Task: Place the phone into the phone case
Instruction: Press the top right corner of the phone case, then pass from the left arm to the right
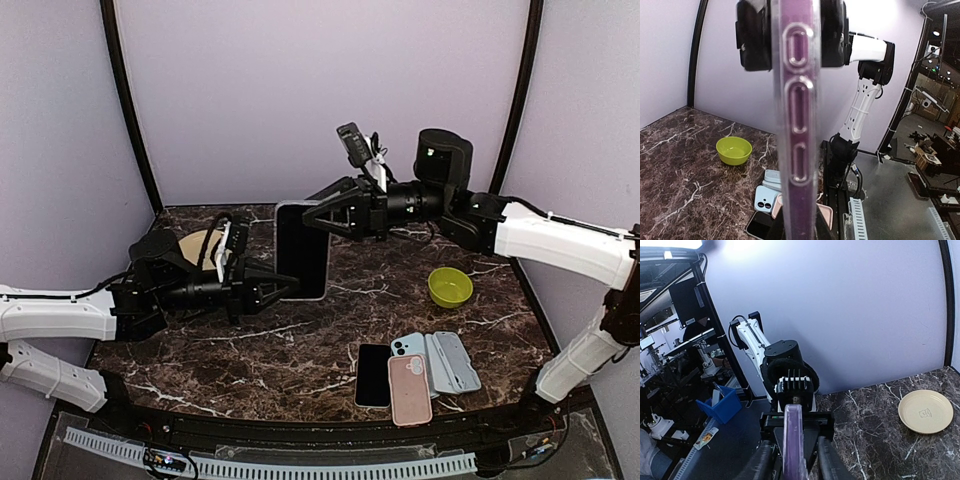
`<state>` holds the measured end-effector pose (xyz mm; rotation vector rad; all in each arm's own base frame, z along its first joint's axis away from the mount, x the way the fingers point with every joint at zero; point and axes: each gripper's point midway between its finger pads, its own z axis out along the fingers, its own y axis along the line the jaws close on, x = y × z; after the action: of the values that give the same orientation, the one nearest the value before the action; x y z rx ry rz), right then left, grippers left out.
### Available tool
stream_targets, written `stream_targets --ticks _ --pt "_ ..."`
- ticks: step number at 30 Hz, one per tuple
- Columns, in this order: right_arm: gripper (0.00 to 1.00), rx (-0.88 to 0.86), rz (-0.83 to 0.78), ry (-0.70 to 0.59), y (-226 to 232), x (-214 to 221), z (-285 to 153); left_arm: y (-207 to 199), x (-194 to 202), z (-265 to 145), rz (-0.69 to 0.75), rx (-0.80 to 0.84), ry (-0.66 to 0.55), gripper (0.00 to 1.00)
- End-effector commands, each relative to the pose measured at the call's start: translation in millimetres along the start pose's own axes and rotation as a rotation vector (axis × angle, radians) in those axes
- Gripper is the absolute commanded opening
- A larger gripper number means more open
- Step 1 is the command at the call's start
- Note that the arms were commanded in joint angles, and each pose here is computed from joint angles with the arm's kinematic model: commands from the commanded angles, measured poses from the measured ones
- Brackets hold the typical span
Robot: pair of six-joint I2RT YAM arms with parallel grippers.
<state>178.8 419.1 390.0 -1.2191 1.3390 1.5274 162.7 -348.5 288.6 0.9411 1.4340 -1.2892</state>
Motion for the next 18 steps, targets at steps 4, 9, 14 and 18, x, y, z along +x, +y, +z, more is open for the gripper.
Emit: stream_targets --ticks 4,9,14,18 --pt "0.47 0.037 0.022 -0.025 -4 5 -8 -14 -54 -9 0.02 0.04 -0.226 0.0" --pt "0.23 0.022 0.083 -0.028 -7 15 -6 -11 -53 -7 0.004 0.036 -0.23 0.0" --pt "0.0 0.025 0.1 -0.039 -9 15 -6 2 -51 -6 -0.033 -0.026 -0.227 0.0" --pt "0.0 0.15 0.155 -0.028 -38 21 -8 42 -38 -15 -0.115 -0.239 -0.223 0.38"
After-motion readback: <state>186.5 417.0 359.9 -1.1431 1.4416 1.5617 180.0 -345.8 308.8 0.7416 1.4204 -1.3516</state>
